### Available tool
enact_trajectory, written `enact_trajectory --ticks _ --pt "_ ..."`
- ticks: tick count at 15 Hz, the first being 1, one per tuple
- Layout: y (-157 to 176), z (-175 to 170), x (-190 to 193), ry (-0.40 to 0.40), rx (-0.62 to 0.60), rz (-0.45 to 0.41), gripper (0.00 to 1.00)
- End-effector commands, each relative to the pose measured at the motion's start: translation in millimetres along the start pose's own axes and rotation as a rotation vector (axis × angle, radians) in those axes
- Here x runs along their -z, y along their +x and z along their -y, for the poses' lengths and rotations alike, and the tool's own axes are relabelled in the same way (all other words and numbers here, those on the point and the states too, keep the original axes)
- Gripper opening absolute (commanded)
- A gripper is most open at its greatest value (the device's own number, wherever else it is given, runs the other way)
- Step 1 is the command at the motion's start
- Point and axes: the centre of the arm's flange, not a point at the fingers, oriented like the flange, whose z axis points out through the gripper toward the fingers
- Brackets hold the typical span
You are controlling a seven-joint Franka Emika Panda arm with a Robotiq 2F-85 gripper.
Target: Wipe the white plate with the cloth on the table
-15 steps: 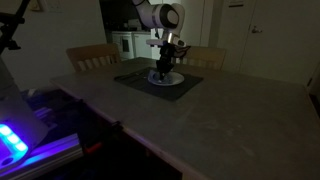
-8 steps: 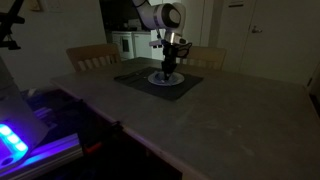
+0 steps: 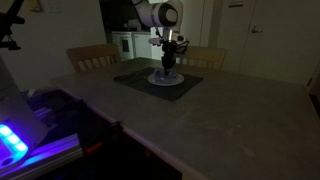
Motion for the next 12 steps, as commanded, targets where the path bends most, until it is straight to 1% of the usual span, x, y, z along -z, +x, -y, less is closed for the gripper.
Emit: enact_trajectory --ticks 1,3,7,9,12 --pt "-2 37 22 0.032 0.11 -0.063 0.02" --pt "-6 63 29 0.024 0.17 -0.087 0.02" --pt "-21 106 34 0.014 0.283 -0.102 0.02" --pt "-29 121 31 0.015 0.334 -0.093 0.02" --pt "-40 137 18 0.031 0.421 -0.052 0.02"
